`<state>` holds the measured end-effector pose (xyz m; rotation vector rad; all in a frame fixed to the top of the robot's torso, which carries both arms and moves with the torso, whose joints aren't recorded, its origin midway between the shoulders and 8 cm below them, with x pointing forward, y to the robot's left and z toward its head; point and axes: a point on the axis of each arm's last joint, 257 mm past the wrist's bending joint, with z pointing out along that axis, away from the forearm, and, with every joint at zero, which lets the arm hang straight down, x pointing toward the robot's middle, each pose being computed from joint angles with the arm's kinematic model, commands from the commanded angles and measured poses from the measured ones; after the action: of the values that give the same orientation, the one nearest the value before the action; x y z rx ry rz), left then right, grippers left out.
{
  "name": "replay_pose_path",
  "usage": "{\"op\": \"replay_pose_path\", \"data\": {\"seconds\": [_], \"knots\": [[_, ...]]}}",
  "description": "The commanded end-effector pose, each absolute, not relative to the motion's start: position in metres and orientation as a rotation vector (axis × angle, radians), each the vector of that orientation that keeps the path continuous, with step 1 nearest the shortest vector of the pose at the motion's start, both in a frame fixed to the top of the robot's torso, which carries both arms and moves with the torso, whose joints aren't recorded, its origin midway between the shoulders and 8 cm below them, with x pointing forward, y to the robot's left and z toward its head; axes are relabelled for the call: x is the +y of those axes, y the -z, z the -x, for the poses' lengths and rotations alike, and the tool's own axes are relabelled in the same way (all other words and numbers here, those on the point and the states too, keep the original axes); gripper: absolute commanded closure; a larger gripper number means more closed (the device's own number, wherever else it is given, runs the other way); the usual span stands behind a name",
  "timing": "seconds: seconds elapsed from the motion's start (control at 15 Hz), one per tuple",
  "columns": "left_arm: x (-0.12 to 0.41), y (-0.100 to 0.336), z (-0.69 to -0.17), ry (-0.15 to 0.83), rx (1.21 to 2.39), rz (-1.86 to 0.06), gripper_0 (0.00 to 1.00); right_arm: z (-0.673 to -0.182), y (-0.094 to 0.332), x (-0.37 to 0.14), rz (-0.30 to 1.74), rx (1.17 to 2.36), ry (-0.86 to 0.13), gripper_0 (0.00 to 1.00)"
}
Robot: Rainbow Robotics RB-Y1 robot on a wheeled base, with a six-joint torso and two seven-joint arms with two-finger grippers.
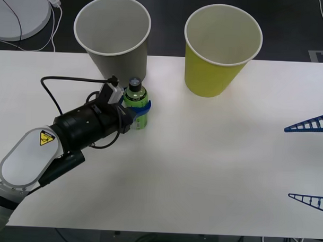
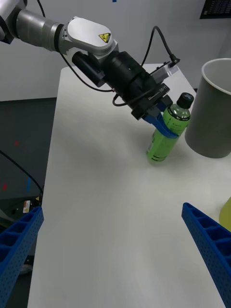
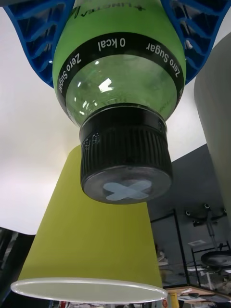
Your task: Put the can into the green bin and the plastic bottle into the gray bin
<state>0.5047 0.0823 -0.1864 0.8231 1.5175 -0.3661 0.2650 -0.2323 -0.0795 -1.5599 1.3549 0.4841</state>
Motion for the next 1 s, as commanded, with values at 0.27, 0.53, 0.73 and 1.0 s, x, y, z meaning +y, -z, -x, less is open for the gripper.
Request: {"op": "replay_pose_path", "data": {"seconds": [0.27,0.53,0.73,1.0], "knots": [[0.09,0.171,-0.5,0.352,1.538,-0.809,1.0,-0.265,0.08,-0.232,1.56,1.355,-0.484,0.0],[0.09,0.156,-0.491,0.335,1.543,-0.796,1.0,-0.265,0.08,-0.232,1.56,1.355,-0.484,0.0],[0.109,0.136,-0.477,0.302,1.605,-0.831,1.0,-0.265,0.08,-0.232,1.56,1.355,-0.484,0.0],[0.121,0.113,-0.456,0.264,1.672,-0.834,1.0,-0.265,0.08,-0.232,1.56,1.355,-0.484,0.0]]}}
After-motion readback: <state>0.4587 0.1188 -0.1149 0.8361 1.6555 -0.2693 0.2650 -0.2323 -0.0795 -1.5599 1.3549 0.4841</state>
